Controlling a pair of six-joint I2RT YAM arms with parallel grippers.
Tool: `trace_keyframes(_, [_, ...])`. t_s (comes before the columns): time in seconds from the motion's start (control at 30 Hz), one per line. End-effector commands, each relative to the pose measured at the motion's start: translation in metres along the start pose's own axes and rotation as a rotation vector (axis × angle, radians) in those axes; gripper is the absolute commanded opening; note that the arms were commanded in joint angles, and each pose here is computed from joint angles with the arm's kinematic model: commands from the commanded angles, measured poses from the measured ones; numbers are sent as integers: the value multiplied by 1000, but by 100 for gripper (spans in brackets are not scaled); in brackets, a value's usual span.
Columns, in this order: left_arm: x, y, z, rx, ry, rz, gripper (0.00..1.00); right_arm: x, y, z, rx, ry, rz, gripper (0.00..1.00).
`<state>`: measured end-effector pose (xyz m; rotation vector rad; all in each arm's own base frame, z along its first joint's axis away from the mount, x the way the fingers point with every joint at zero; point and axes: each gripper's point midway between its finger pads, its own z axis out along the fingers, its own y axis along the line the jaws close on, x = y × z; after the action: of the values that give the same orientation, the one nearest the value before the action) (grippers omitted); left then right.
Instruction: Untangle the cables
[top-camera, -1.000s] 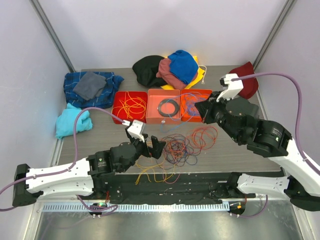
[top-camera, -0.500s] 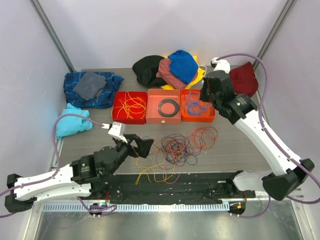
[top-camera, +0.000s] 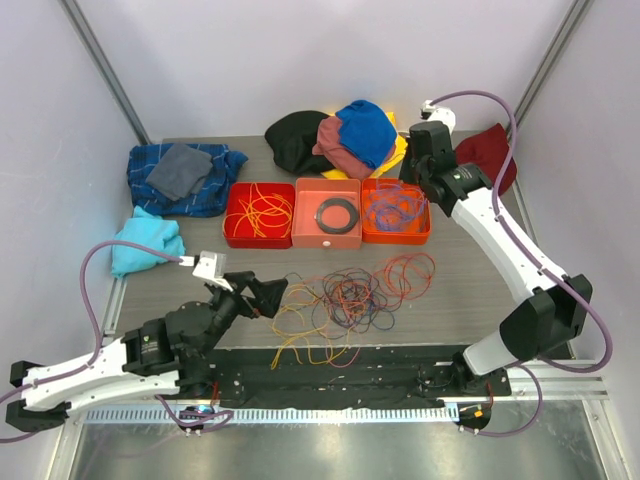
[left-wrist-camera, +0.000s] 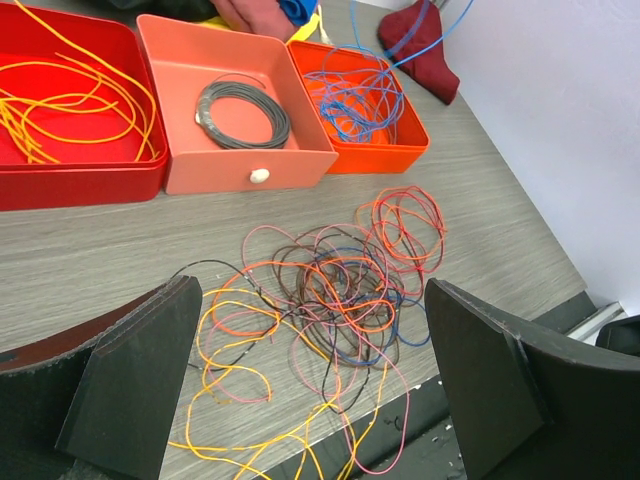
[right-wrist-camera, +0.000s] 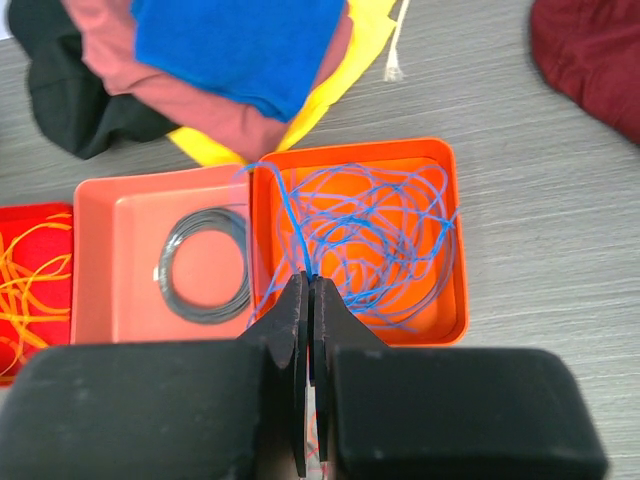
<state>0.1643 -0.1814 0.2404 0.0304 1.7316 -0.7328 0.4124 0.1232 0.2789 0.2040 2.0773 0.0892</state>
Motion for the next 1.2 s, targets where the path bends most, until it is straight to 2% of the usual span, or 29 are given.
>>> trace_keyframes(0.0, [-4, 11, -3, -37, -29, -14, 100, -17, -5, 8, 6, -65, 24, 1])
trace_keyframes(0.2, [-1, 11, -2, -30, -29, -22, 100, -2, -21, 30, 88, -47, -26, 1])
trace_keyframes(0.5, [8, 7, 1, -21, 1, -35, 100, 63, -38, 71, 168, 67, -84, 1])
trace_keyframes(0.7, [13, 7, 2, -22, 11, -37, 100, 82, -38, 91, 188, 118, -108, 2])
trace_keyframes(0.73, [14, 6, 3, -21, 14, -36, 100, 89, -39, 94, 195, 144, -114, 15])
trace_keyframes(0.83, [13, 6, 3, -21, 16, -37, 100, 77, -33, 85, 180, 117, -87, 39])
trace_keyframes(0.93, [14, 8, 3, -29, 13, -32, 100, 60, -21, 64, 161, 50, -74, 51])
trace_keyframes(1.07, [12, 10, 5, -48, 3, -19, 100, 34, -2, 18, 98, -26, -50, 56])
trace_keyframes(1.17, [13, 13, 8, -77, 5, -2, 100, 45, 8, -4, 62, -20, -56, 56])
